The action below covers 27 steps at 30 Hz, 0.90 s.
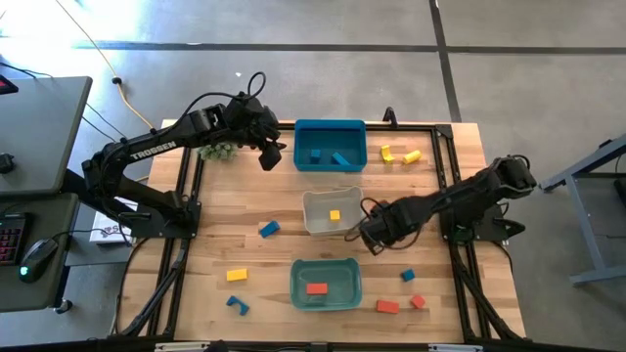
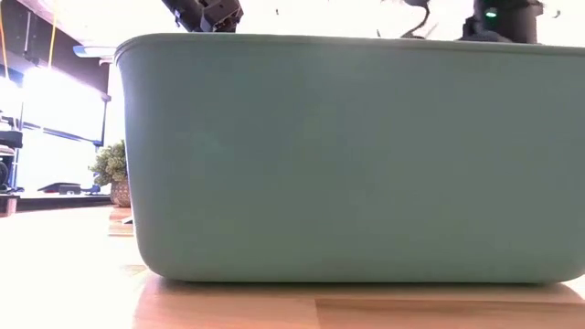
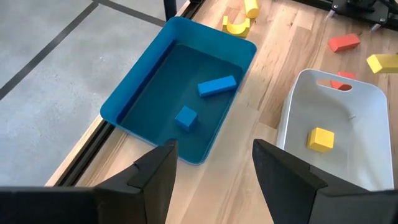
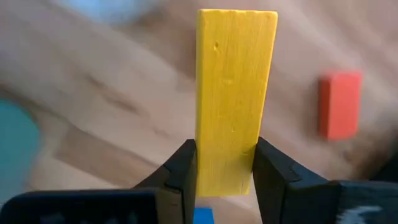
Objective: Sort & place blocks by color
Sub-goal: Put the yellow block into the white bin
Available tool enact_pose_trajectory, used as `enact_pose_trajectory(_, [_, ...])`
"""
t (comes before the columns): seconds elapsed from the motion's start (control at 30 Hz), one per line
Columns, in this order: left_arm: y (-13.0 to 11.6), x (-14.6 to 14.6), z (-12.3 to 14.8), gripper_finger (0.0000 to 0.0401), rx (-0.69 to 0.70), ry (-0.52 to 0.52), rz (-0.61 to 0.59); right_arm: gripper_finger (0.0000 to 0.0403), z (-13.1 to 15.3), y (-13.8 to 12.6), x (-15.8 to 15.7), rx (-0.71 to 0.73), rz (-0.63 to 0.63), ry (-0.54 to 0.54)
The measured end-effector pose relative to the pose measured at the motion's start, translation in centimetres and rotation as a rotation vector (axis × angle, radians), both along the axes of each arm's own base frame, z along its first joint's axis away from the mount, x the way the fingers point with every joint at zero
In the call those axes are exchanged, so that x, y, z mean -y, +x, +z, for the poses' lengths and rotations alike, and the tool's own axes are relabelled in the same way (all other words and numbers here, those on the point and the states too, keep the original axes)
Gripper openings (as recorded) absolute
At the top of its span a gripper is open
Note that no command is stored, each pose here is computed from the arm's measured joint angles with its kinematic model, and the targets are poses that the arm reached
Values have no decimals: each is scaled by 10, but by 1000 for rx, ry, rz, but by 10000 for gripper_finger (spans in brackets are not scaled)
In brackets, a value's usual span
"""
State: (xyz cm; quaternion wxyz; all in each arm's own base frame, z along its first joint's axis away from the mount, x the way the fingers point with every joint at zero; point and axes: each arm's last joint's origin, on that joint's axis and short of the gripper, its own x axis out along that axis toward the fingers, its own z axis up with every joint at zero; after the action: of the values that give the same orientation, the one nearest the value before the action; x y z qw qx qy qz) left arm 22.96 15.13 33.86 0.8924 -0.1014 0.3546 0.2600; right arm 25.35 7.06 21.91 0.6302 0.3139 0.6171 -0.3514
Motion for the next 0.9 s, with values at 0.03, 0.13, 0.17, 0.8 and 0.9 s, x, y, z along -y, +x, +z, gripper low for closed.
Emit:
enact_pose_trajectory(0.03, [0,0,0,197,-1,1,-1,92,4,4,4,22,-1,-11])
enact_pose_trajectory(0.13, [0,0,0,197,-7,12,-13,92,18,14,17,81,2,-47])
enact_pose_trajectory(0.17, [0,0,0,197,-10,16,-17,92,22,18,22,101,5,-59])
enact_pose_trajectory(0.8, [0,0,0,197,-19,31,-34,92,77,79,97,660,175,-346])
enact_pose_trajectory(0.9, [0,0,0,197,-19,30,-34,92,79,82,98,685,217,-356])
